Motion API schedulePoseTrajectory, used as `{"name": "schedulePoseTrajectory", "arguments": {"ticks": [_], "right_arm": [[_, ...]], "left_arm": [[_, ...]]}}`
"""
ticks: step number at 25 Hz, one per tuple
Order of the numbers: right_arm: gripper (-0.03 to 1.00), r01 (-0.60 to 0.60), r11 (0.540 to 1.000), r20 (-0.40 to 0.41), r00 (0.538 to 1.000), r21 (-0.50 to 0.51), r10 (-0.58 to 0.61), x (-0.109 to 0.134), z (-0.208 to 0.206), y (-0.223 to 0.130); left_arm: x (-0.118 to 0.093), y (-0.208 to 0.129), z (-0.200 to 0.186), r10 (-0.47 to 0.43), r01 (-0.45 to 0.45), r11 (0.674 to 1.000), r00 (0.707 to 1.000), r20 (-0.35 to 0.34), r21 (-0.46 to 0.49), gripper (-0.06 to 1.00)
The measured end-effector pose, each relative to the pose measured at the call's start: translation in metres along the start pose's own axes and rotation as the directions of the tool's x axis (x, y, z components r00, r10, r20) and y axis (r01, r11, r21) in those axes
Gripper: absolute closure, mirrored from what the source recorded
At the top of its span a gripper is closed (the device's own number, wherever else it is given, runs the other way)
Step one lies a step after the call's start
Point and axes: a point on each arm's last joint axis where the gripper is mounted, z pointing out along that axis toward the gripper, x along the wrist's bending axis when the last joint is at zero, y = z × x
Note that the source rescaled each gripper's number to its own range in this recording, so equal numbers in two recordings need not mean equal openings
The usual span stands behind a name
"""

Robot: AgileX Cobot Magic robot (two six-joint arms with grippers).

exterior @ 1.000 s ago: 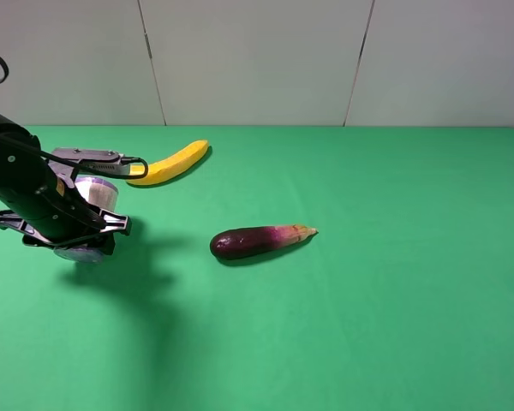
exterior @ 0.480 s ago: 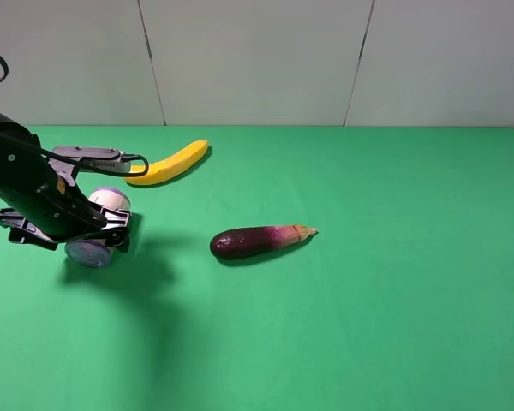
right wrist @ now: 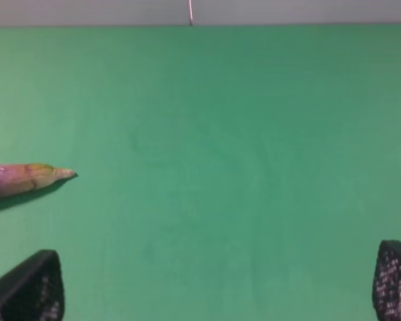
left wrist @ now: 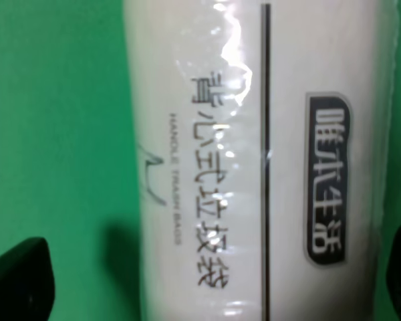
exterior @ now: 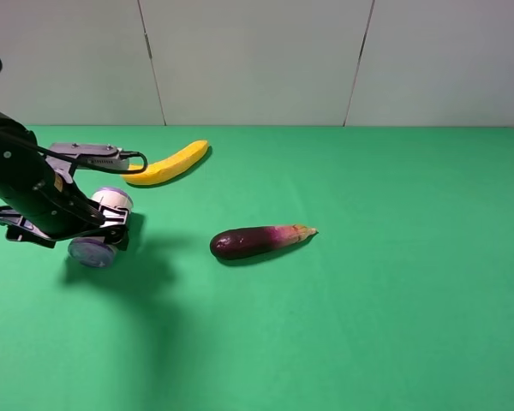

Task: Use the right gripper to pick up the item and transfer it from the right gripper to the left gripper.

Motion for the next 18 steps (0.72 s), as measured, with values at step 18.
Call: {"name": "schedulePoseTrajectory", "arguments": {"ticks": [18], "right_arm": [[-0.03,0.0,1.0,0.0,1.0,0.0,0.0,0.0,0.0,0.0]], "left_arm": [[0.024,-0.02,-0.116,-0.062,0.06,0.983,0.998,-0.002,-0.171,-0.06]]}}
